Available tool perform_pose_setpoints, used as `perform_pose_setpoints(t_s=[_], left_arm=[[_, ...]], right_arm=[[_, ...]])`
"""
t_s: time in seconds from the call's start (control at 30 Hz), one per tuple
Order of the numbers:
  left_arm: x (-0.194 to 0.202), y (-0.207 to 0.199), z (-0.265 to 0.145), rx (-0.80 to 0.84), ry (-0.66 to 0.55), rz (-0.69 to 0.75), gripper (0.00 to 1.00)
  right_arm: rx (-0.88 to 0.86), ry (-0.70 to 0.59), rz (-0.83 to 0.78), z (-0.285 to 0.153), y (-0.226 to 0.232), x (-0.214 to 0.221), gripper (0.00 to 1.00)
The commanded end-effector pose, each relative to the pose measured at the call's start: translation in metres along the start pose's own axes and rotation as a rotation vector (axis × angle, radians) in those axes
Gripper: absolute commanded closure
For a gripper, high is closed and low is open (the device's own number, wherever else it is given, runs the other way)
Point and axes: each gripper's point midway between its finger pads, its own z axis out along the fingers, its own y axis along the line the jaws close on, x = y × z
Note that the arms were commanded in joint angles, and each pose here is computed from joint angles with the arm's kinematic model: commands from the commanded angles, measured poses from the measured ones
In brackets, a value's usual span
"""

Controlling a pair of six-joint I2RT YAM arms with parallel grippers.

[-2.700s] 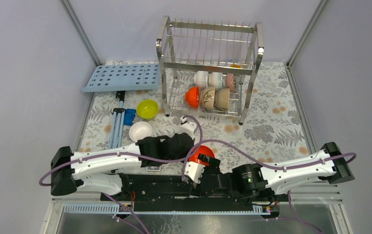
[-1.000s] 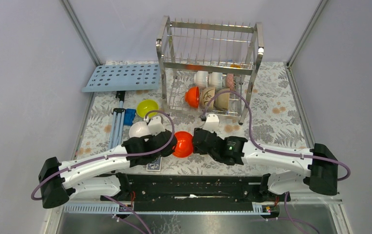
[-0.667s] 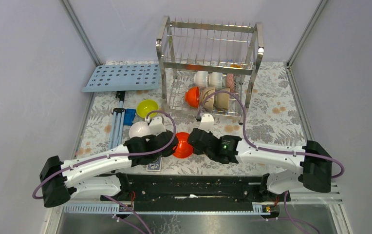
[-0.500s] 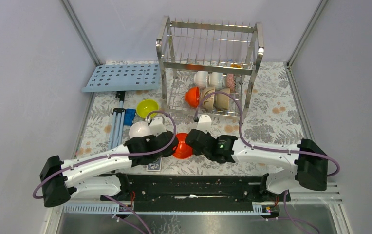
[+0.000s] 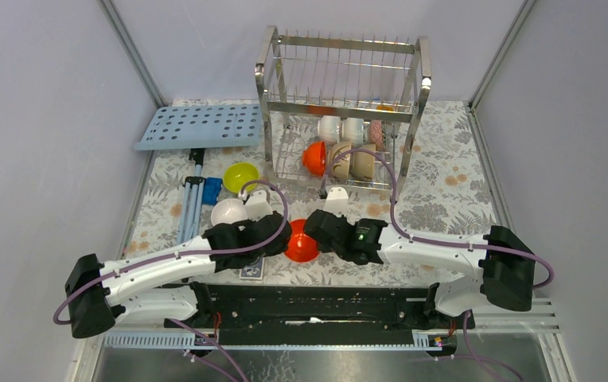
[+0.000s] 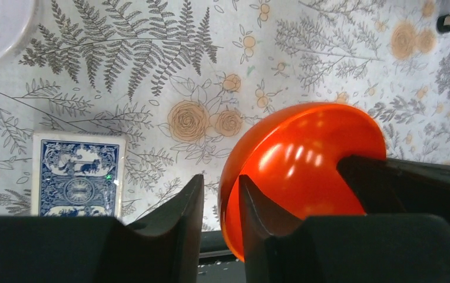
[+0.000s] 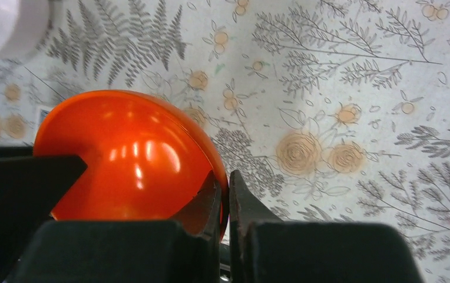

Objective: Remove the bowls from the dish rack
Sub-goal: Place the bowl at the center of the board.

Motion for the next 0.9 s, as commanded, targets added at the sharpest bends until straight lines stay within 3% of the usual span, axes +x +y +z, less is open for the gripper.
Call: perform_pose_setpoints(t_s=[0.0, 0.13, 0.23, 0.4, 0.57, 0.87], left_arm=[[-0.014, -0.018, -0.002, 0.057, -0.038, -0.013, 0.57], [-0.013, -0.025, -0.005, 0.103, -0.029, 0.011, 0.19], [-0.016, -0.026, -0.010, 0.128, -0.038, 0.017, 0.02], [-0.023, -0.023, -0.015, 0.152, -0.079, -0.003, 0.01], [-0.023, -0.017, -0.009, 0.140, -0.106, -0.035, 0.01], [-0.018, -0.019, -0.001, 0.115, -0.082, -0.005, 0.01]], right_arm=[[0.011, 0.012, -0.041, -0.014, -0.006, -0.002, 1.00], [0.053, 0.010, -0.073, -0.025, -0.027, -0.001, 1.00], [0.100, 0.019, -0.096, -0.035, -0.050, 0.004, 1.00], [0.254, 0.016, -0.101, -0.059, -0.111, 0.013, 1.00], [0.352, 0.012, 0.068, -0.071, -0.161, 0.015, 1.00], [0.470, -0.029, 0.384, -0.052, -0.225, -0.015, 1.00]])
